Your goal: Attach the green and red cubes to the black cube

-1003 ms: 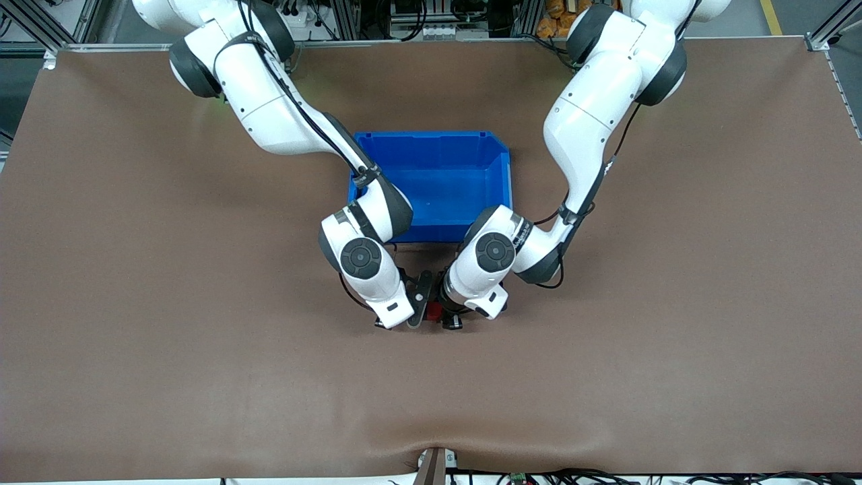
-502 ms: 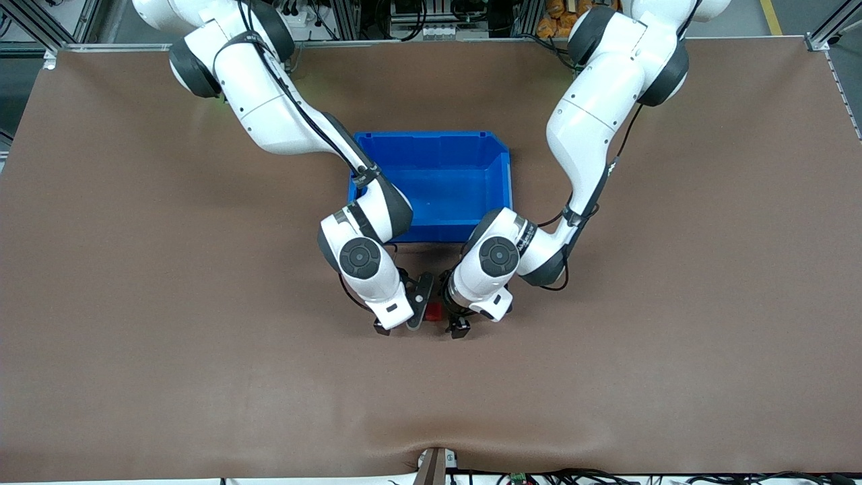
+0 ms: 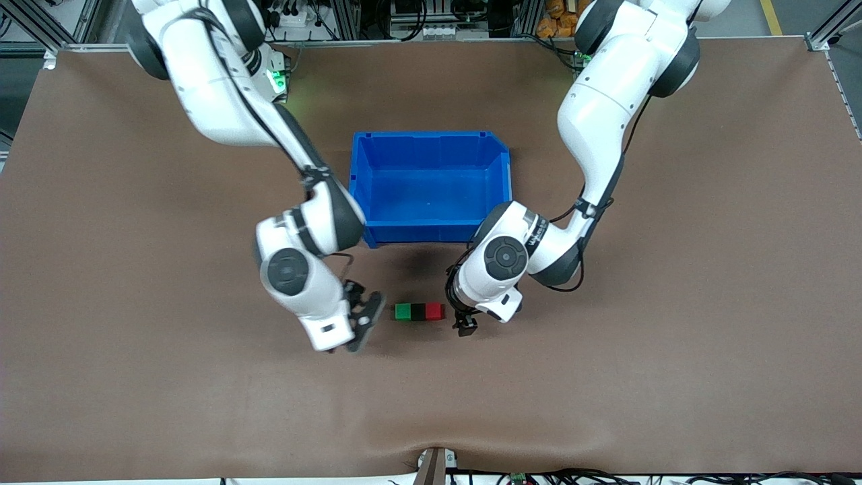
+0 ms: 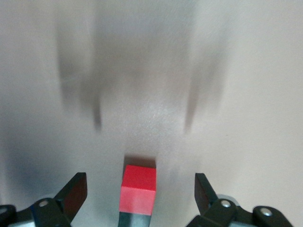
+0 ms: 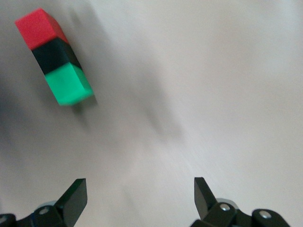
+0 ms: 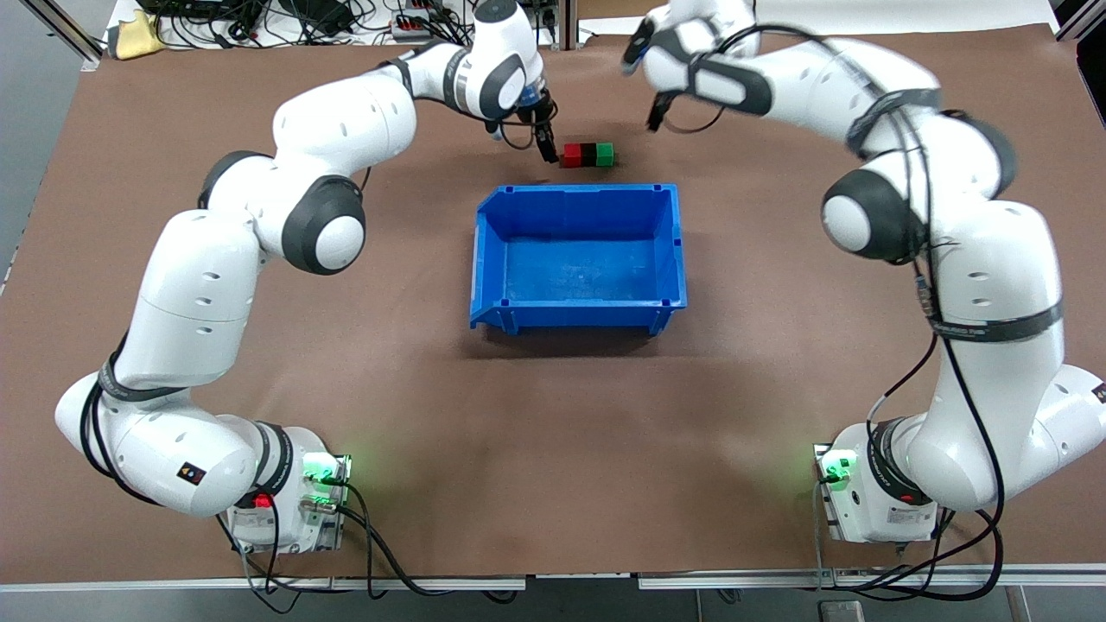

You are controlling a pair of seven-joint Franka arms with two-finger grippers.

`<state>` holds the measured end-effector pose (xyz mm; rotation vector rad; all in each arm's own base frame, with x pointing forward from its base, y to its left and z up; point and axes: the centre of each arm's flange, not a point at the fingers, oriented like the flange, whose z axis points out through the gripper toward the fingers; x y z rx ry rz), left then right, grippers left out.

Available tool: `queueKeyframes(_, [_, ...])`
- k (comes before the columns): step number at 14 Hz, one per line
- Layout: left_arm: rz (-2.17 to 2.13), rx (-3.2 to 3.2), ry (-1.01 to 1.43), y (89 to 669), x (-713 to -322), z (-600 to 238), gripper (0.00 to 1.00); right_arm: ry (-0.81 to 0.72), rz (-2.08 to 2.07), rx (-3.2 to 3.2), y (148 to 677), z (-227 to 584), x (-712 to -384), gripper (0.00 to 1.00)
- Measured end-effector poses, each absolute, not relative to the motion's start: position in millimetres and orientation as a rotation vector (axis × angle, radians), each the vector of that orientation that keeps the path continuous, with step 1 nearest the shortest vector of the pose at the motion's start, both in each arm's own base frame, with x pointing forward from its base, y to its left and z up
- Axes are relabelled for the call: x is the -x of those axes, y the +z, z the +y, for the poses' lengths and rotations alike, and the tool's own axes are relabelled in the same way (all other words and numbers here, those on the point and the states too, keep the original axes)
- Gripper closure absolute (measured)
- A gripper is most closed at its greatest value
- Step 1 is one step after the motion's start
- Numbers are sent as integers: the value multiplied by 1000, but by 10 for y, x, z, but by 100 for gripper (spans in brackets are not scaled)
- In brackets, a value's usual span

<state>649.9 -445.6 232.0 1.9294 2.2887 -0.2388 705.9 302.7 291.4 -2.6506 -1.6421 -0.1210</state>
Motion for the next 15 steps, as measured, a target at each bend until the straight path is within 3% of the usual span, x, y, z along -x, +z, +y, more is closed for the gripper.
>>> queueKeyframes(4, [2244,-2017,-246,2819,-6588,-4245,0,-97,-1475,2742,3690,2381,-7140,0])
queueKeyframes(9, [1977,-2321,-227,3858,-6514,-3972,0,12,-1074,2911,4301,1161,-7160,0])
queueKeyframes(15, [1482,-2638,-129,5219,-6407,-3234,0,94,-634,3090,5014,209,-6778,0])
